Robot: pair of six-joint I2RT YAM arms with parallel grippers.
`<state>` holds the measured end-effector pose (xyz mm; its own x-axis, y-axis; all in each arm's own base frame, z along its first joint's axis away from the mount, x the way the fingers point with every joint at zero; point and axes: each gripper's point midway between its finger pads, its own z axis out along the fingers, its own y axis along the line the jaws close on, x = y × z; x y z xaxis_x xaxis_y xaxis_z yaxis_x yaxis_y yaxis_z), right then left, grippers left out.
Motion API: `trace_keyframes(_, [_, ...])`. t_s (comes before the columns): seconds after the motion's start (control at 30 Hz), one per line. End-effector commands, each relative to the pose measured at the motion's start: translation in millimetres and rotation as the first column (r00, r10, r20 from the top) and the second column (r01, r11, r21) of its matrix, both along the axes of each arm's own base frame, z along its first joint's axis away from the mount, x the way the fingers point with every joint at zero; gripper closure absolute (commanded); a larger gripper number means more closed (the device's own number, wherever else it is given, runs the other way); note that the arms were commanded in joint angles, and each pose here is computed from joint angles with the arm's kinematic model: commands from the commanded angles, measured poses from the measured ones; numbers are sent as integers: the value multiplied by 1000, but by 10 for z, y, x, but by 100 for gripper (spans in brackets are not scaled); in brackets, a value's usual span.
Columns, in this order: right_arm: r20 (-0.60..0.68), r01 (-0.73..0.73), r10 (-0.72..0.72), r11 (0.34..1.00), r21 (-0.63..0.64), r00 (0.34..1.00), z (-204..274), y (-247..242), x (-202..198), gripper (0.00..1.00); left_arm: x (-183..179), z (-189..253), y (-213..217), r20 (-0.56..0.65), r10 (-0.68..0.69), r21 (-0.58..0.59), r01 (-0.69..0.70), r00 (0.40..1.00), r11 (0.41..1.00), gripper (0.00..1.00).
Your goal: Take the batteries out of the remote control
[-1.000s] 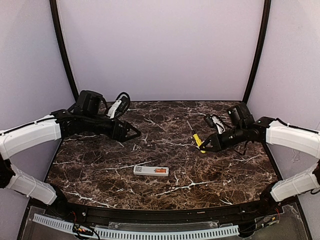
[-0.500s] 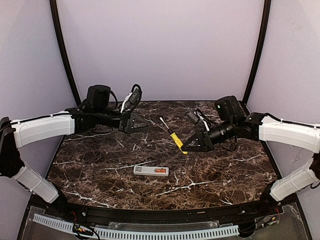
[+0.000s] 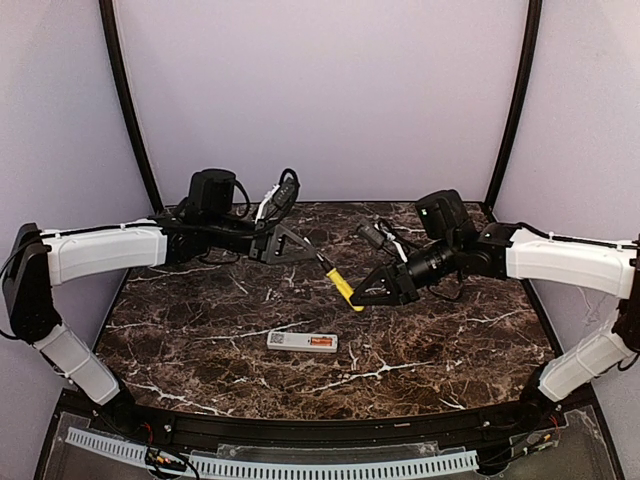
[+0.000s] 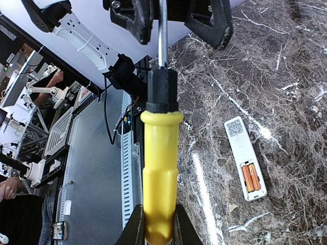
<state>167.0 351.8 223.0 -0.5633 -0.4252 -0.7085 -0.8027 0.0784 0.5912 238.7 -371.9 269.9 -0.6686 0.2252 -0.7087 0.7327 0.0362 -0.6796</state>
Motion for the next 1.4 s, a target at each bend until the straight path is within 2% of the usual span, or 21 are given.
trace_keyframes(0.0, [35, -44, 42, 998, 50, 998, 142, 79, -36, 100, -46, 185, -71, 33, -39, -44, 40, 999, 998, 65])
trace_keyframes(0.23, [31, -59, 57, 997, 49, 998, 141, 89, -62, 100, -143, 181, -70, 21, -84, -37, 85, 996, 996, 74])
trace_keyframes(0.97, [3, -97, 97, 995, 4, 995, 43, 61, -180, 100, -327, 78, -75, 10, -155, 26, 155, 988, 988, 85])
trace_keyframes(1.2, [11, -91, 91, 996, -1, 996, 52, 58, -170, 100, -350, 41, -55, 8, -159, 49, 158, 987, 986, 99])
trace_keyframes(1.37, [11, -91, 91, 996, -5, 996, 42, 70, -156, 100, -356, 14, -52, 6, -159, 54, 158, 987, 986, 100])
